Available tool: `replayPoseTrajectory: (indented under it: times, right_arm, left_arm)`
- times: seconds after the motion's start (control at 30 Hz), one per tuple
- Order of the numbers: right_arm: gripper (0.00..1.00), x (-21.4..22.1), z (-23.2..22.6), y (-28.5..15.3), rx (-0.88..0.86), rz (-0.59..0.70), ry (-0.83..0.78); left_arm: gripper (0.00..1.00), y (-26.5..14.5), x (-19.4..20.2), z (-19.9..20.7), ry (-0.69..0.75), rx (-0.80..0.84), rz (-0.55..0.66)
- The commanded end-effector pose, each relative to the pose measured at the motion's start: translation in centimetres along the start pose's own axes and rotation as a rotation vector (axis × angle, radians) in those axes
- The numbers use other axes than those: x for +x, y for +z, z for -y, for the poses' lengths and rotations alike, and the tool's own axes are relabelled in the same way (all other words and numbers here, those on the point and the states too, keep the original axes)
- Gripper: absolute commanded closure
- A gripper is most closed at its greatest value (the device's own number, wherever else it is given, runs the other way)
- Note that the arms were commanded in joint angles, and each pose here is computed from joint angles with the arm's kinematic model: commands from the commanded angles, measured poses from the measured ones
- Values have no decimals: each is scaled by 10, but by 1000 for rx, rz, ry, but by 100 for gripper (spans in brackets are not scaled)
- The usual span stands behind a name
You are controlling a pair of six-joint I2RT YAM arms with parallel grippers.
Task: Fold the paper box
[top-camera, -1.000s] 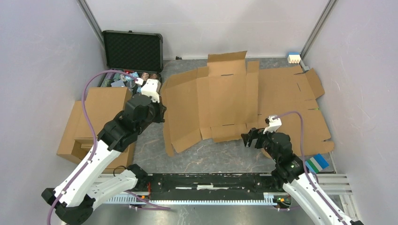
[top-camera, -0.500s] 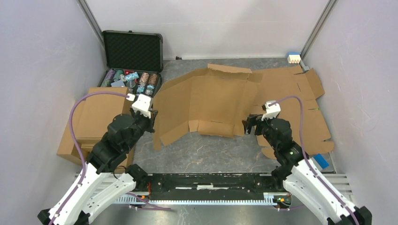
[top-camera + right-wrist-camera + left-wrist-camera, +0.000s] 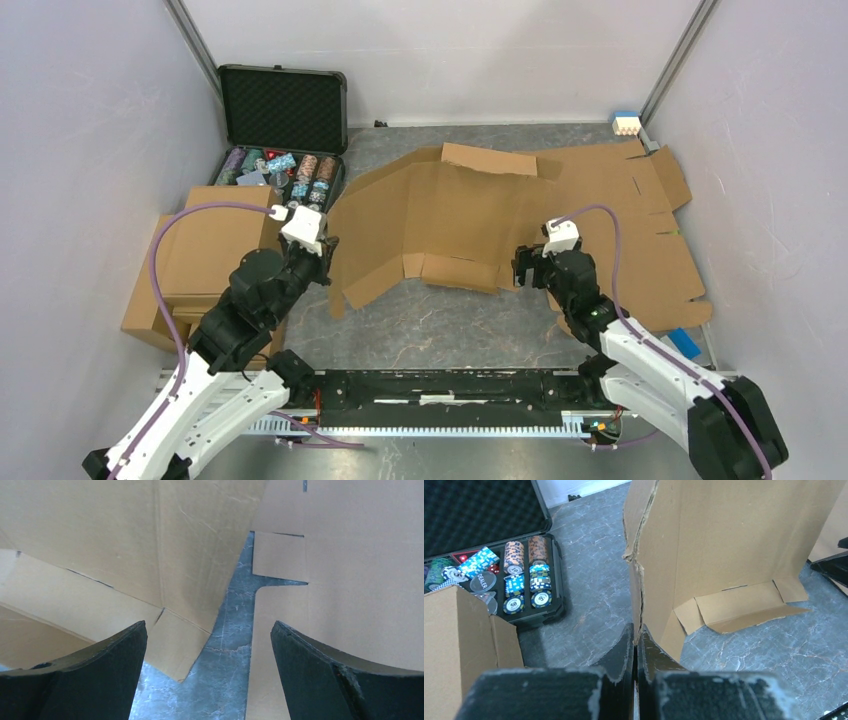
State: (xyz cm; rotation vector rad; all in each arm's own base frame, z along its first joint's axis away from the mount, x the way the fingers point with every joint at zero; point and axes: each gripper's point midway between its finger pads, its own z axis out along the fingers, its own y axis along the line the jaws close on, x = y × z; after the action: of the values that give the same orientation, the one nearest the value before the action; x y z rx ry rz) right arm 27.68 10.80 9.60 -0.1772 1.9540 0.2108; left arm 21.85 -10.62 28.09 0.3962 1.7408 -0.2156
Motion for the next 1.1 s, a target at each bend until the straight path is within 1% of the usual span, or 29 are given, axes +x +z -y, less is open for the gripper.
replayPoseTrajectory:
  times: [0.0,0.03,0.1,0.2,0.27,0.37,0.53,0.83,1.07]
  right_arm:
    - [2,-8,14,11,91,17,-21]
    - [2,0,14,12,89,-7,-33]
    - [2,16,5,12,20,-28,-66]
    - [2,25,-19,11,-133,-5,-88]
    - [2,27,-29,10,-195,4,-90]
    - [2,27,-32,12,-205,-3,-99]
    - [2,43,-38,14,-211,-85,-162]
    - [2,47,-48,9,-215,-72,-255]
    - [2,55,-50,12,-210,-104,-289]
  left_arm:
    - [98,3,-11,6,-65,21,47]
    - [98,3,-11,7,-74,22,50]
    - [98,3,-9,8,-95,24,46]
    - [98,7,-5,9,-129,16,18]
    - [98,10,-1,12,-131,20,-8]
    - [98,11,-1,13,-158,21,-16]
    - [98,11,-7,18,-222,35,-8]
    - [98,11,-16,22,-243,52,-5]
    - [98,11,-25,30,-297,81,-46]
